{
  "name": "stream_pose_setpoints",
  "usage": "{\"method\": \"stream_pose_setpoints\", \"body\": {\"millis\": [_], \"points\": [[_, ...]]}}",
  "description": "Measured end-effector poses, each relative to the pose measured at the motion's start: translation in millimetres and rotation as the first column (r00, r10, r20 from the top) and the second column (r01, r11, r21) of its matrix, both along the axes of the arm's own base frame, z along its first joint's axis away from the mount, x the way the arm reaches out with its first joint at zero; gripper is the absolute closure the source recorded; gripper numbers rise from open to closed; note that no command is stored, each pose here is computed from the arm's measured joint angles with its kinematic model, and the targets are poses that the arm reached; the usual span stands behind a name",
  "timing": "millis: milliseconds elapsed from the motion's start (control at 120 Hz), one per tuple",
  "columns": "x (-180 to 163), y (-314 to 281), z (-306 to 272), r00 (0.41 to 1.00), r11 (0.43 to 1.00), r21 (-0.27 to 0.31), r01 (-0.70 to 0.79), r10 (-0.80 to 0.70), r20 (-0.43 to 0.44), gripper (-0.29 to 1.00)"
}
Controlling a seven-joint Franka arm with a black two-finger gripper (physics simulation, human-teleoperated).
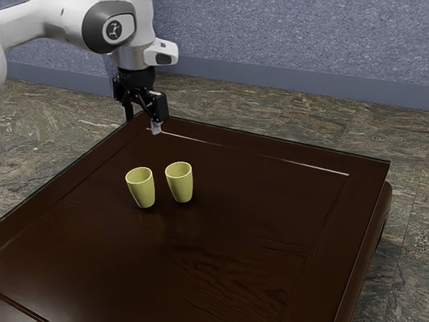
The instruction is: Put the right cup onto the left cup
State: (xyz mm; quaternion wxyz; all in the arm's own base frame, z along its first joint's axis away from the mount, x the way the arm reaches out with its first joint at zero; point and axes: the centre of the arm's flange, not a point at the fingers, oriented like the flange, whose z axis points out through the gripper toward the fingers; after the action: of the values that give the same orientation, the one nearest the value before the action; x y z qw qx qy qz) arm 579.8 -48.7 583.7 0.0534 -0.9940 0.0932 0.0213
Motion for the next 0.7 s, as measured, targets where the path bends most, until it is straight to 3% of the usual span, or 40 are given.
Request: {"method": "stream_pose_setpoints", "body": {"millis": [175,358,700], "points": [[13,-6,-14,1.000,1.000,-0.018,0.019,-0.019,0.019,0.00],[51,-13,-60,1.000,0.999,-0.046,0.030,-0.030,0.000,0.01],[112,-8,-153,0.998,0.995,-0.095,0.040,-0.044,-0.042,0.23]]}}
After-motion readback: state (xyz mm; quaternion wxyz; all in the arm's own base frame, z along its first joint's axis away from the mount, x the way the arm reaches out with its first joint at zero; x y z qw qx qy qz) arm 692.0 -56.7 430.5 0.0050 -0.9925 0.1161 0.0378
